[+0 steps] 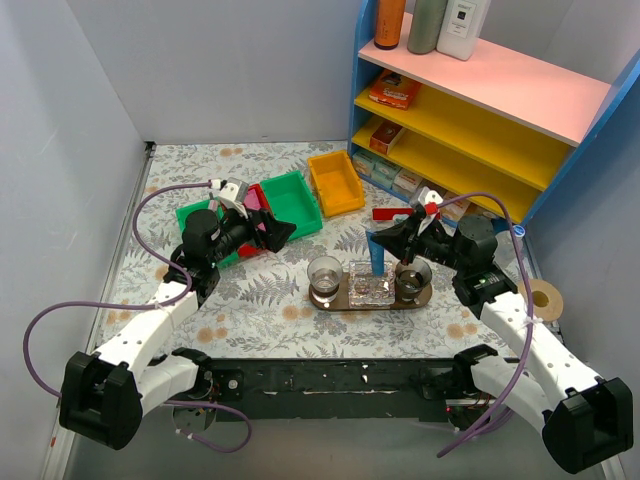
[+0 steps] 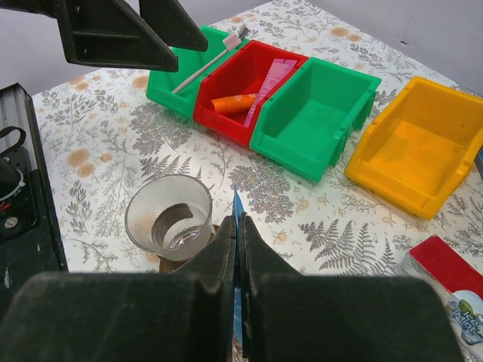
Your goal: Prepare toiletry sets of a toothbrush and toothpaste on the tray
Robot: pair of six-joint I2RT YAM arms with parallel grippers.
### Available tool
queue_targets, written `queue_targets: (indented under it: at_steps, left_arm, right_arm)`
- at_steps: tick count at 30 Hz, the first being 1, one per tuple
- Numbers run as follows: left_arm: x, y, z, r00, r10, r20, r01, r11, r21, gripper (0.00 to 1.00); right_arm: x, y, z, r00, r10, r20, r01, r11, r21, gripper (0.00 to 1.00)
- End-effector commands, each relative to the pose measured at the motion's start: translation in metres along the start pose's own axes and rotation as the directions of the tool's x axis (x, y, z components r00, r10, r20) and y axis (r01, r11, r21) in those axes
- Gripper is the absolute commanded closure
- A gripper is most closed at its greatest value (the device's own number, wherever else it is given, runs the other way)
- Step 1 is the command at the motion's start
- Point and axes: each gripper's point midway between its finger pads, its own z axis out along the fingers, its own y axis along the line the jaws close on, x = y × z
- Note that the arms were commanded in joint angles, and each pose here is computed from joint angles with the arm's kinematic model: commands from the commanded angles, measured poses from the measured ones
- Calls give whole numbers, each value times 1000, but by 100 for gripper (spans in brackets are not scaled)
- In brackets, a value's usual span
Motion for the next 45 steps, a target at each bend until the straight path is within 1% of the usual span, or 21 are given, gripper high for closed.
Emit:
queue_targets:
  at_steps: [1, 24, 45]
  left_arm:
    - [-6, -3, 1, 1000, 18, 7, -18, 1000, 18, 2]
    - [-3, -5, 2, 1000, 22, -4, -21, 999, 34, 2]
    - [0, -4, 3, 1000, 28, -12, -28, 999, 36, 2]
  right_arm:
    - [-23, 2, 0, 995, -58, 84, 58, 998, 2, 99]
    - [7, -4, -4, 996, -46, 74, 43, 998, 40, 99]
    - [25, -7, -7, 994, -26, 107, 18, 997, 71, 99]
